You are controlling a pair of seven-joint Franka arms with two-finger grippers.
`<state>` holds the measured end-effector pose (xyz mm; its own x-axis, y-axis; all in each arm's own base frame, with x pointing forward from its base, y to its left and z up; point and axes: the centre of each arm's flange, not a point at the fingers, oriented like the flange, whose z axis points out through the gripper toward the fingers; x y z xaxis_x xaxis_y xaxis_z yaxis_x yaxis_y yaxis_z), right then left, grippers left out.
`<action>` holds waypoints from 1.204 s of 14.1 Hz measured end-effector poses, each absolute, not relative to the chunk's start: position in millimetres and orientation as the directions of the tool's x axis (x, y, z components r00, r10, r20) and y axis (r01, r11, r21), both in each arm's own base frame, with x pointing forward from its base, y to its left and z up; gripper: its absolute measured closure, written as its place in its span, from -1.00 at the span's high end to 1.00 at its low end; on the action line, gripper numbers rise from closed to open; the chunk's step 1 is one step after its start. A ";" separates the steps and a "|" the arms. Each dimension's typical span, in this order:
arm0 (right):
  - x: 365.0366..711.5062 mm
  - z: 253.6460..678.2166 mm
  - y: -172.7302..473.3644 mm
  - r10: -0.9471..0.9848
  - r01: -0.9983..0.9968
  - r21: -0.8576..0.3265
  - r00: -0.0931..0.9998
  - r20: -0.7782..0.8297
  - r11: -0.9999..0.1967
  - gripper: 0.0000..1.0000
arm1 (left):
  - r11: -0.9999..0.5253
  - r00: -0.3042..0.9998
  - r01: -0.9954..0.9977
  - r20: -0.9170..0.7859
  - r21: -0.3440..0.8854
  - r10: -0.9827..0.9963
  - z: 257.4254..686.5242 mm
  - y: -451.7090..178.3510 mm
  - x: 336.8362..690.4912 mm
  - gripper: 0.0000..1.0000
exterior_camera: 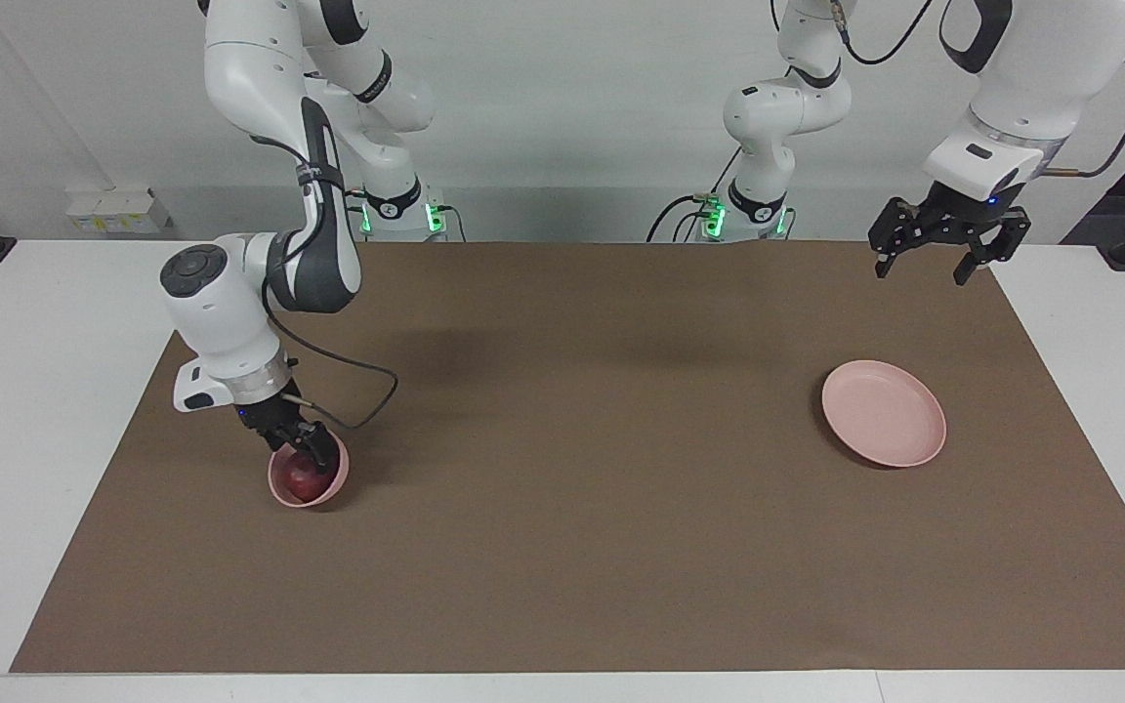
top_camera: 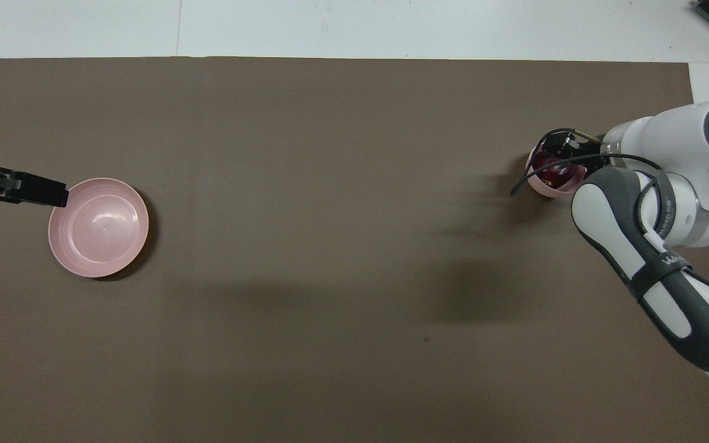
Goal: Move apple from plate to bowl
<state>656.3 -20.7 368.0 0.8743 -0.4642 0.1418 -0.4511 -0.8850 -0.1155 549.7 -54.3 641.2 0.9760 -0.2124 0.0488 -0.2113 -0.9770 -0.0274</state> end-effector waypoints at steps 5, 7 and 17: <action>653.5 392.9 -12.5 -0.411 -0.405 -0.075 0.905 0.109 -0.911 1.00 | -0.984 0.984 -0.180 0.006 -0.007 -0.180 655.1 -34.4 541.6 1.00; 645.0 416.4 -13.9 -0.349 -0.349 -0.018 0.931 0.105 -0.937 1.00 | -0.987 0.987 -0.159 0.001 0.009 -0.159 656.4 -20.5 540.8 1.00; 549.0 590.3 -14.3 -0.122 -0.117 0.145 0.992 -0.026 -0.982 1.00 | -0.983 0.983 -0.184 0.012 0.015 -0.184 673.5 -30.0 536.2 1.00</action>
<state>549.0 -14.3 590.3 0.9922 -0.1223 -0.0259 -0.1173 -0.9824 0.1455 536.2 -30.0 673.5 0.9828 -0.1842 0.0119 -0.1843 -0.9828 0.0147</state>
